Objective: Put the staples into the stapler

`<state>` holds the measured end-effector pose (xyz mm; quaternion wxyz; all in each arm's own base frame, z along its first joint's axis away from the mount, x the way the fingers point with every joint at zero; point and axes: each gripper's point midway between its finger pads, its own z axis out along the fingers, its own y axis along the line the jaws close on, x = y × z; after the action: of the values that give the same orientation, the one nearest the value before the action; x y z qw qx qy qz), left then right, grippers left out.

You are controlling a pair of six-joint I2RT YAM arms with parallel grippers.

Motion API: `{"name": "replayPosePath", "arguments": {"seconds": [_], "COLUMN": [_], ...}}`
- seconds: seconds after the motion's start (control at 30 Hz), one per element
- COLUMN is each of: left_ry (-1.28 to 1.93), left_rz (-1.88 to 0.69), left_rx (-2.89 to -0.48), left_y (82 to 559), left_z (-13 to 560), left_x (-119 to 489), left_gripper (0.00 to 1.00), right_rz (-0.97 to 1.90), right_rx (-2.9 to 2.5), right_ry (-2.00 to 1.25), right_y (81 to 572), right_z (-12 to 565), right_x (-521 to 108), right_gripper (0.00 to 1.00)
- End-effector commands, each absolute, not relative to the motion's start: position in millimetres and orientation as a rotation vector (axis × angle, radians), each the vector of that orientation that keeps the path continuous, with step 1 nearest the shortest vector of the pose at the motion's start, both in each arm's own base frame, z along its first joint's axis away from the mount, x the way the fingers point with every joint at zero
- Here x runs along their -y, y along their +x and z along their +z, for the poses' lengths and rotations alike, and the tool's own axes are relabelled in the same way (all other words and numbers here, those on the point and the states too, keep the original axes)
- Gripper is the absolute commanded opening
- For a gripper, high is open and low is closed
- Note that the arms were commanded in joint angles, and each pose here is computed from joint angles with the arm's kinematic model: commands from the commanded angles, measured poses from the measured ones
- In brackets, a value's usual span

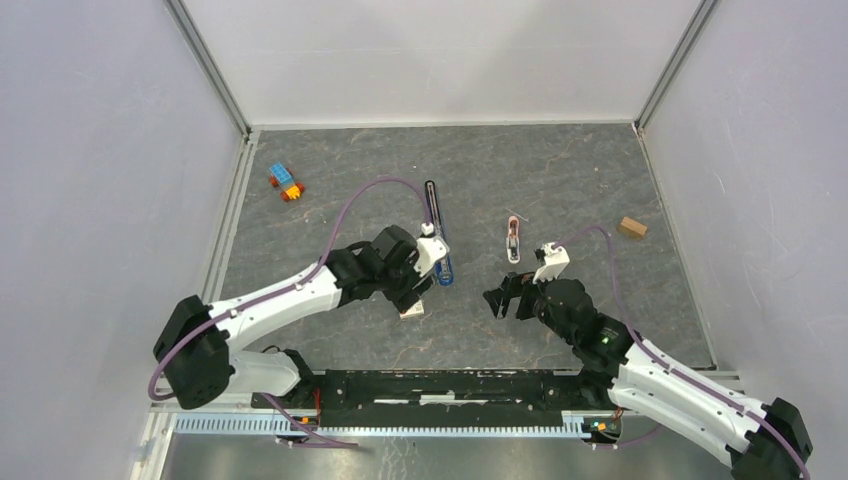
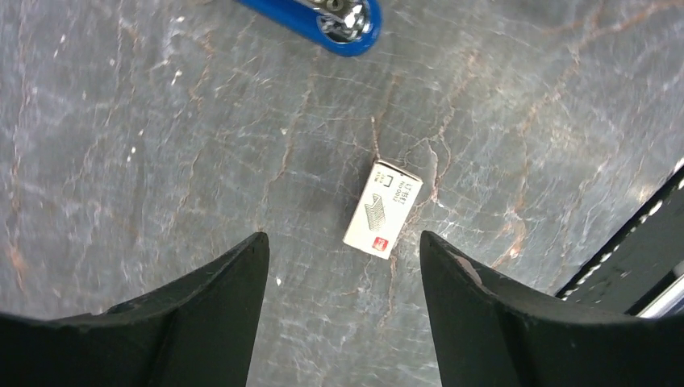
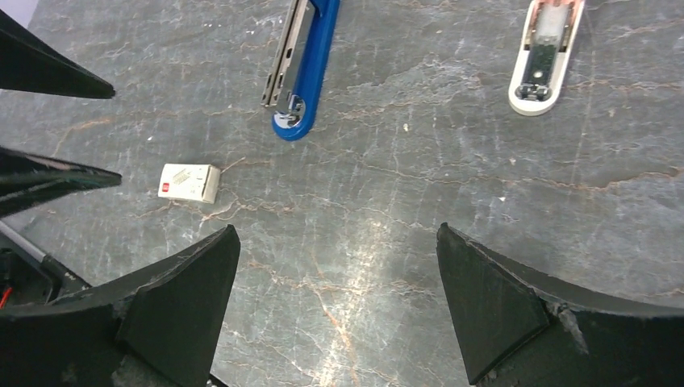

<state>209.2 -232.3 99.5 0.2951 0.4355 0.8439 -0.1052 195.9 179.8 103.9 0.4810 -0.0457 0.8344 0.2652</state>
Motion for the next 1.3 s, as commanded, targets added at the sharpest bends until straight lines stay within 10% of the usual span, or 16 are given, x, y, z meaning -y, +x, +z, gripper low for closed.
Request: {"name": "replayPosePath", "arguments": {"seconds": [0.0,0.57,1.27], "left_ry": [1.424,1.684,1.692], "left_rz": [-0.358,-0.338,-0.323], "left_rx": [-1.916,-1.962,-2.000], "left_y": [207,205,207], "left_z": [103,42,29], "left_x": [249,254,254], "left_gripper": [0.76,0.76,0.51], "right_rz": [0.766,0.779,0.799], "right_rx": [-1.964,-1.966,-1.950], "right_ry": [-0.106,-0.075,-0.045], "right_y": [200,201,200], "right_z": [131,125,125], "right_x": [-198,-194,-191], "right_gripper": [0.98,0.98,0.98]}}
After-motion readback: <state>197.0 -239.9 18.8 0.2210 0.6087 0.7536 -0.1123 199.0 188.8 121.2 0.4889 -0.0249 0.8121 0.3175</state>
